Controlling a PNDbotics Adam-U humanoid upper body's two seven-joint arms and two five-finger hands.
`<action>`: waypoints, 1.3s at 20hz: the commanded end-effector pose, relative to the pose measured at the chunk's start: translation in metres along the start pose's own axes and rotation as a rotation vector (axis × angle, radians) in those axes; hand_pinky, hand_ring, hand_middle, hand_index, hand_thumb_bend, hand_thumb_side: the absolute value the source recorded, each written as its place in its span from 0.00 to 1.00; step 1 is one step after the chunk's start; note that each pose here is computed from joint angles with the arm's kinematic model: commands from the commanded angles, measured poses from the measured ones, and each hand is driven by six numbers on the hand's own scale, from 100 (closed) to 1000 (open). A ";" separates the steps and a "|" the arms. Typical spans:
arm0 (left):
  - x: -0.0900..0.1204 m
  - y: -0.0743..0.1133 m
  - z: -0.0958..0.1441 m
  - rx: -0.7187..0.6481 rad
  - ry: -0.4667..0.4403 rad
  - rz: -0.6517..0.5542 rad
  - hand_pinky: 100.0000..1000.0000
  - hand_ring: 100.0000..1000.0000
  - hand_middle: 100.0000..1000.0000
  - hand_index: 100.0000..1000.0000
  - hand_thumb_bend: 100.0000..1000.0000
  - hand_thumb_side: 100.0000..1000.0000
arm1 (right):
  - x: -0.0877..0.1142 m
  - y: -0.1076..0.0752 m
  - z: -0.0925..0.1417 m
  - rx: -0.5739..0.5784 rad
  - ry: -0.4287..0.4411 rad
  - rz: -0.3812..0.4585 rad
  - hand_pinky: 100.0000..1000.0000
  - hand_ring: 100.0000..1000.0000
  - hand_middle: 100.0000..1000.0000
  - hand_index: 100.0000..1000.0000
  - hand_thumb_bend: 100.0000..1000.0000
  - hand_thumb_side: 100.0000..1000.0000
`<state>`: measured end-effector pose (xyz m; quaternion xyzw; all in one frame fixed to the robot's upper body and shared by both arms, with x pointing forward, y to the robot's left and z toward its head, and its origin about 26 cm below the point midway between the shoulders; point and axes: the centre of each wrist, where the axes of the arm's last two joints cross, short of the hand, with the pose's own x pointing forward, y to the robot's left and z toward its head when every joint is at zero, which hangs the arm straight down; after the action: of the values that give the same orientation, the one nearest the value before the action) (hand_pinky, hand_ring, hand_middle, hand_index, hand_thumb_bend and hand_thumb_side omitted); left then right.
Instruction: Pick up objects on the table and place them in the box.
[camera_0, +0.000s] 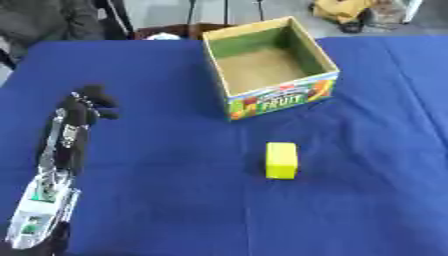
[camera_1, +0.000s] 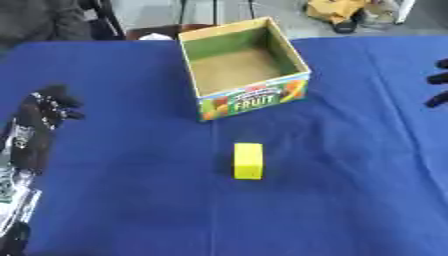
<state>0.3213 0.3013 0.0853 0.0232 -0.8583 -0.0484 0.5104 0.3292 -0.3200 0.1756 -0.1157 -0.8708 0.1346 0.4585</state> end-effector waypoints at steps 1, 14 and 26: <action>0.006 0.003 -0.004 -0.013 -0.022 -0.011 0.55 0.61 0.53 0.74 0.93 0.75 | 0.014 -0.008 -0.016 0.109 -0.042 0.097 0.37 0.61 0.63 0.77 0.45 0.70; 0.005 0.001 -0.004 -0.037 -0.015 -0.008 0.55 0.61 0.53 0.74 0.93 0.75 | 0.028 0.013 -0.064 0.564 -0.103 0.371 0.40 0.65 0.67 0.80 0.55 0.54; 0.004 -0.005 -0.004 -0.061 -0.011 0.008 0.55 0.61 0.53 0.74 0.93 0.75 | -0.017 0.064 -0.091 0.802 -0.045 0.550 0.45 0.70 0.72 0.85 0.68 0.38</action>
<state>0.3215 0.2951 0.0834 0.0051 -0.8550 -0.0657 0.5144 0.4150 -0.2544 0.1859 -0.1399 -0.7023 0.5684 0.4052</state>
